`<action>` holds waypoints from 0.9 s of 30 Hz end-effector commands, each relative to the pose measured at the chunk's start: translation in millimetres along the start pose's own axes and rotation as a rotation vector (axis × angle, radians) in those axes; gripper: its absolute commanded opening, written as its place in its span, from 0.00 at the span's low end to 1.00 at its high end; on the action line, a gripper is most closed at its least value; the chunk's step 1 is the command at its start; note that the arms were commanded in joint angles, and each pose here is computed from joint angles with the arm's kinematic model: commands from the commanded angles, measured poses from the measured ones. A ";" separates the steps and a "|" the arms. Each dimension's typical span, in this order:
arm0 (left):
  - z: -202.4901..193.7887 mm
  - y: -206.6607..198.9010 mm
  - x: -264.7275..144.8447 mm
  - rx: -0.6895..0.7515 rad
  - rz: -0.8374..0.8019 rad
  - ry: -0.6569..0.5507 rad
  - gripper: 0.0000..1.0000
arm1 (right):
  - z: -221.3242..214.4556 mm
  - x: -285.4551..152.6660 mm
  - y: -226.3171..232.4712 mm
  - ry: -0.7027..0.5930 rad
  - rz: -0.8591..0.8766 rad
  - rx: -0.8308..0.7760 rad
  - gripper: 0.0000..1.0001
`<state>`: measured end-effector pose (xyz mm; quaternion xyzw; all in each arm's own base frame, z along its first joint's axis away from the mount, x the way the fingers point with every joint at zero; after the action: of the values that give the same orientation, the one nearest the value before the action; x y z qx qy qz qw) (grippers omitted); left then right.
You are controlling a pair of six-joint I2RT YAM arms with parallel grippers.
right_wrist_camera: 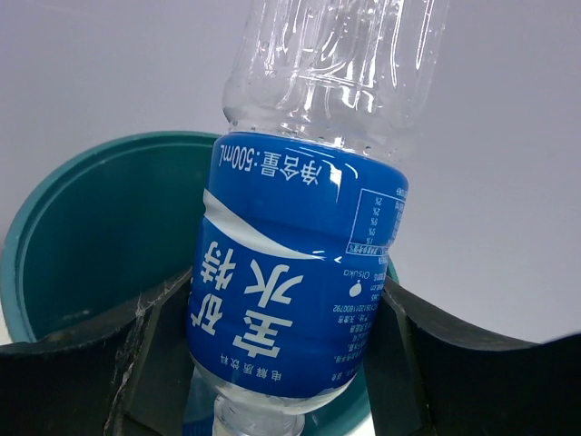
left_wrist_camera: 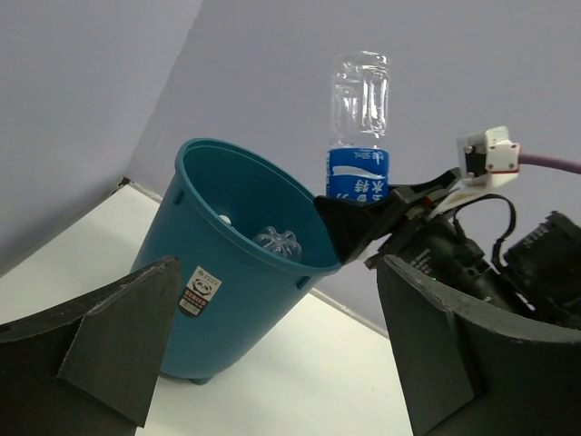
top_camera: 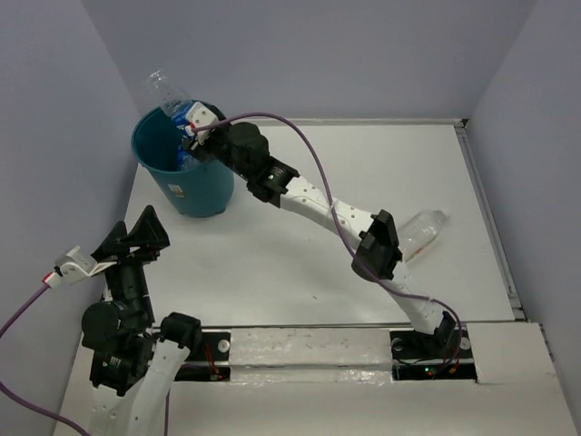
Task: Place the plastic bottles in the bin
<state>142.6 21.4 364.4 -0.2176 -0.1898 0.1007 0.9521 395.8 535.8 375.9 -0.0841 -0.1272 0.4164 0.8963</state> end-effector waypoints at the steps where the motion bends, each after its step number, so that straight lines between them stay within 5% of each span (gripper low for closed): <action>1: 4.6 -7.4 3.5 -0.019 -0.031 -0.022 0.99 | 45.9 12.3 -17.0 -0.230 -0.018 0.041 0.47; 8: 5.6 -9.5 3.2 -0.021 -0.043 -0.023 0.99 | 14.5 26.7 -21.4 -0.254 0.031 0.073 0.50; 12: 4.0 -10.7 4.3 -0.017 -0.048 -0.017 0.99 | 13.6 26.0 -32.6 -0.256 0.026 0.090 0.80; 15: 3.0 -11.5 5.3 -0.014 -0.050 -0.014 0.99 | 21.8 23.5 -28.5 -0.270 0.062 0.111 0.93; 27: -7.6 -16.6 11.8 0.011 -0.066 0.021 0.99 | 70.2 -8.3 -28.8 -0.318 0.125 0.208 0.95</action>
<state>147.6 15.4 364.4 -0.2140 -0.1833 0.0860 0.9556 429.4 541.9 352.8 0.0016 -0.1389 0.4803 0.8660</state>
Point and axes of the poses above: each gripper's point midway between its finger pads, its own x axis out along the fingers, its own y axis along the line the jaws close on, z = x × y, the point moved 3 cm from there along -x, back along the fingers, and after that the axes turned 8 degrees about x, right-handed, at the moved point
